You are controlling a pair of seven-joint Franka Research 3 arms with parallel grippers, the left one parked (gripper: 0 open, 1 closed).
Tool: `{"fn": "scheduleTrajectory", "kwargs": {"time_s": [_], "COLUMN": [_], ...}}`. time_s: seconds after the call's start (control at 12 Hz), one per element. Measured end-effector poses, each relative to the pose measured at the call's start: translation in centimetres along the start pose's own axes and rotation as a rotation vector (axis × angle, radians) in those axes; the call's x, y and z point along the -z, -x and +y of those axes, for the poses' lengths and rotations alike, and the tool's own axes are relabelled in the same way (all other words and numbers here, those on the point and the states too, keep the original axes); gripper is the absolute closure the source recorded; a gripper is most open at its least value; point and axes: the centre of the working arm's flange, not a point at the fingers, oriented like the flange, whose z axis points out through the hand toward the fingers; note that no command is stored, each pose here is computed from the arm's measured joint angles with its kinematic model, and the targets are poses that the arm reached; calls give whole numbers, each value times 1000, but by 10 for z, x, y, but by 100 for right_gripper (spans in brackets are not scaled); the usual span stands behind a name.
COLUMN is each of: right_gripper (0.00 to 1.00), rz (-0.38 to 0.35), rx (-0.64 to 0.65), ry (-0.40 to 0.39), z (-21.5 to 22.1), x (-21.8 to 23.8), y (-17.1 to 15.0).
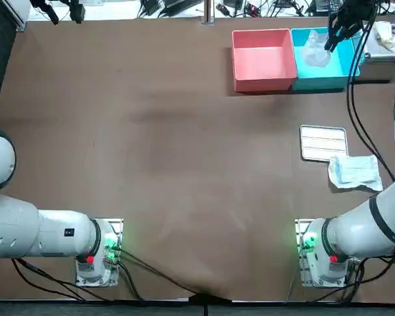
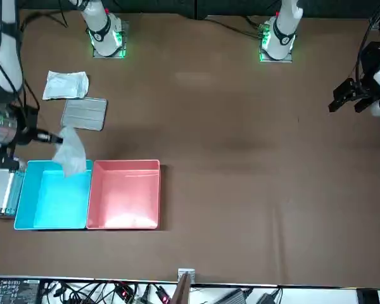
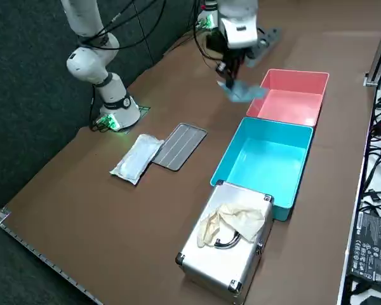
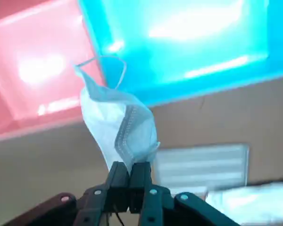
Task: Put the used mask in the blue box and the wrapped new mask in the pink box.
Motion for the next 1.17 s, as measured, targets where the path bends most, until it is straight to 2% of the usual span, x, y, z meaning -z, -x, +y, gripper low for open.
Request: {"fn": "scheduleTrajectory", "kwargs": {"time_s": [0.42, 0.5, 0.75, 0.92, 1.17], "right_gripper": [99, 96, 90, 72, 38], "rz": [129, 160, 174, 176, 182], "rx": [-70, -85, -89, -78, -31], "ry": [24, 34, 51, 83, 169], "z": [37, 46, 49, 51, 43], "x": [-39, -66, -101, -106, -90], "y": [-68, -90, -110, -114, -110]}}
